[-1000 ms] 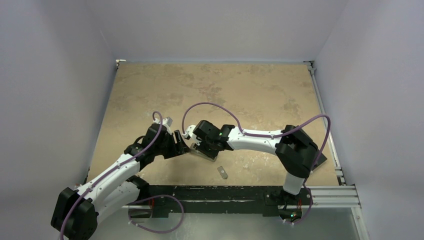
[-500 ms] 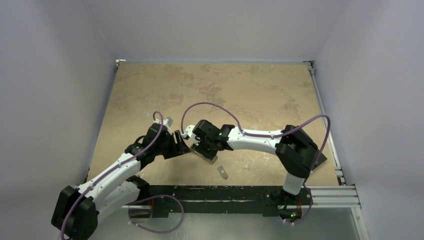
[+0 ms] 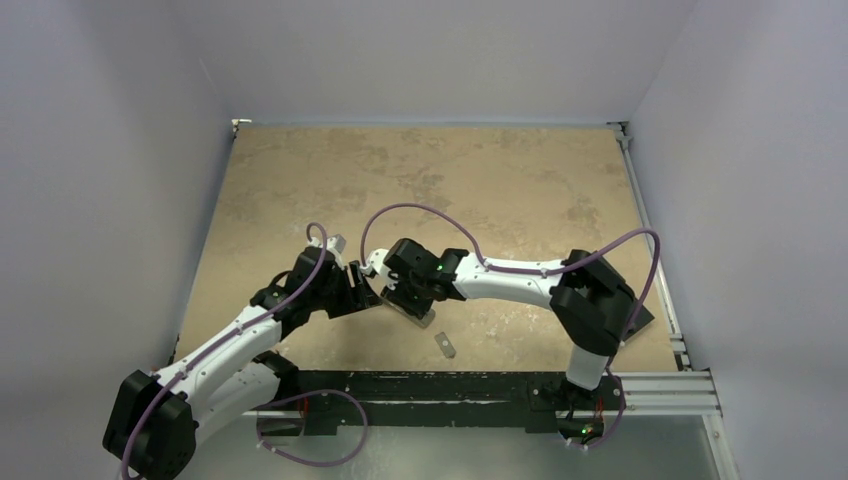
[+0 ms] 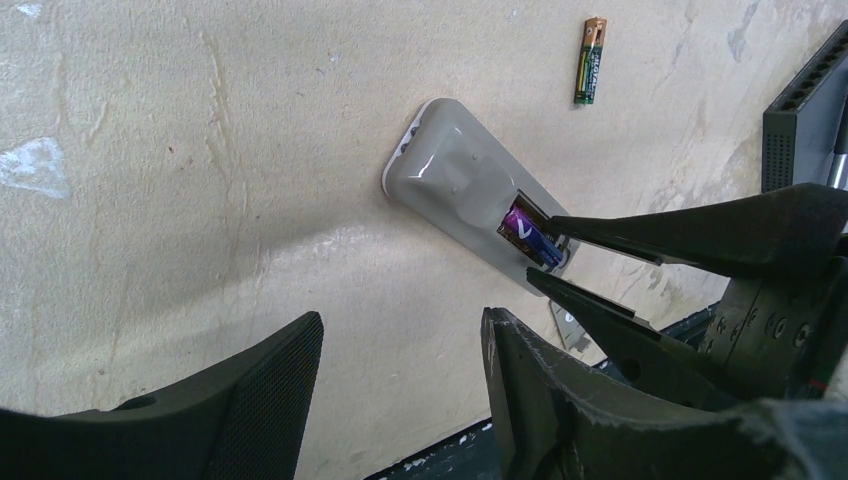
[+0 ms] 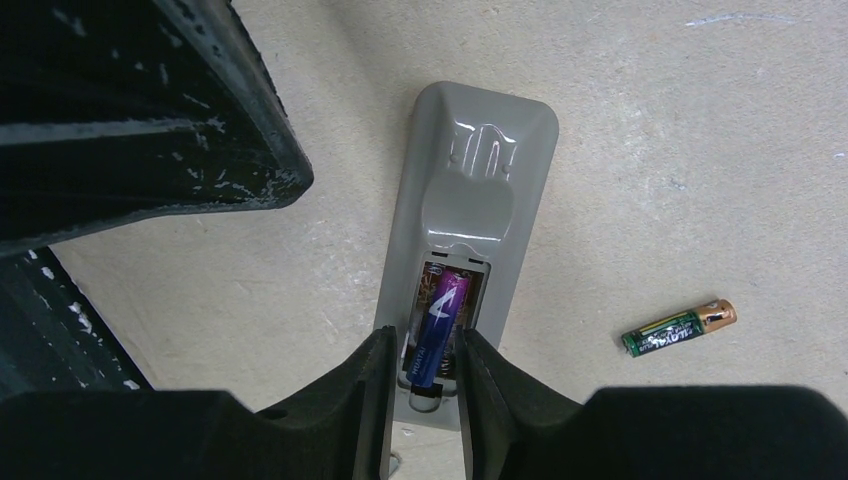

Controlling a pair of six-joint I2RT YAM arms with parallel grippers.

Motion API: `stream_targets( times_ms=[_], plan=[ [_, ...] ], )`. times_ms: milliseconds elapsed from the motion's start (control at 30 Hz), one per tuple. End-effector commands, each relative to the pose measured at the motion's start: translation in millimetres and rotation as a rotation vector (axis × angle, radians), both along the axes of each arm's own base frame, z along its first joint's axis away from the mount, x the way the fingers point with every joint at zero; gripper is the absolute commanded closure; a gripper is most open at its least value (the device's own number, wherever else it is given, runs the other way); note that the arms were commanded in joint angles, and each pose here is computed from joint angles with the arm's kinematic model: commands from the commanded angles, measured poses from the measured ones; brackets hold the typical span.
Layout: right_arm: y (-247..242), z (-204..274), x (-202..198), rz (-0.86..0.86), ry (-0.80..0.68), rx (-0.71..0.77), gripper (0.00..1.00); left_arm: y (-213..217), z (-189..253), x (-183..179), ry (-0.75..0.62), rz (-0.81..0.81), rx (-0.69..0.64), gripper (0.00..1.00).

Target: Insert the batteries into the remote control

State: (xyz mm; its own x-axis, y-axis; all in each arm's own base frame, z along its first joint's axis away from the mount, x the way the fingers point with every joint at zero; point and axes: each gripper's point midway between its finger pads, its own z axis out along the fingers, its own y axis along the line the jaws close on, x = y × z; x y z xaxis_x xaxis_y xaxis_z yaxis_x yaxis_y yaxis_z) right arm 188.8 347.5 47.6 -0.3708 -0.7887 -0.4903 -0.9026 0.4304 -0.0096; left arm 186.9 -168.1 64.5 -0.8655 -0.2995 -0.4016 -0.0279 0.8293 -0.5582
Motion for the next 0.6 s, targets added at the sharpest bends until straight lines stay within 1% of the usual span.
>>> stream_targets(
  times_ms=[0,367,567],
  plan=[
    [17.2,12.6,7.8,0.01,-0.022,0.056,0.65,-7.1,14.9,9.8,-0.055,-0.022,-0.024,0.41],
    [16.2,5.8,6.1,0.009,-0.006,0.039,0.66,-7.9,15.0,9.6,-0.052,-0.025,-0.027,0.41],
    [13.9,6.2,5.5,0.007,-0.006,0.033,0.7,-8.0,15.6,9.7,-0.054,-0.025,-0.028,0.41]
  ],
)
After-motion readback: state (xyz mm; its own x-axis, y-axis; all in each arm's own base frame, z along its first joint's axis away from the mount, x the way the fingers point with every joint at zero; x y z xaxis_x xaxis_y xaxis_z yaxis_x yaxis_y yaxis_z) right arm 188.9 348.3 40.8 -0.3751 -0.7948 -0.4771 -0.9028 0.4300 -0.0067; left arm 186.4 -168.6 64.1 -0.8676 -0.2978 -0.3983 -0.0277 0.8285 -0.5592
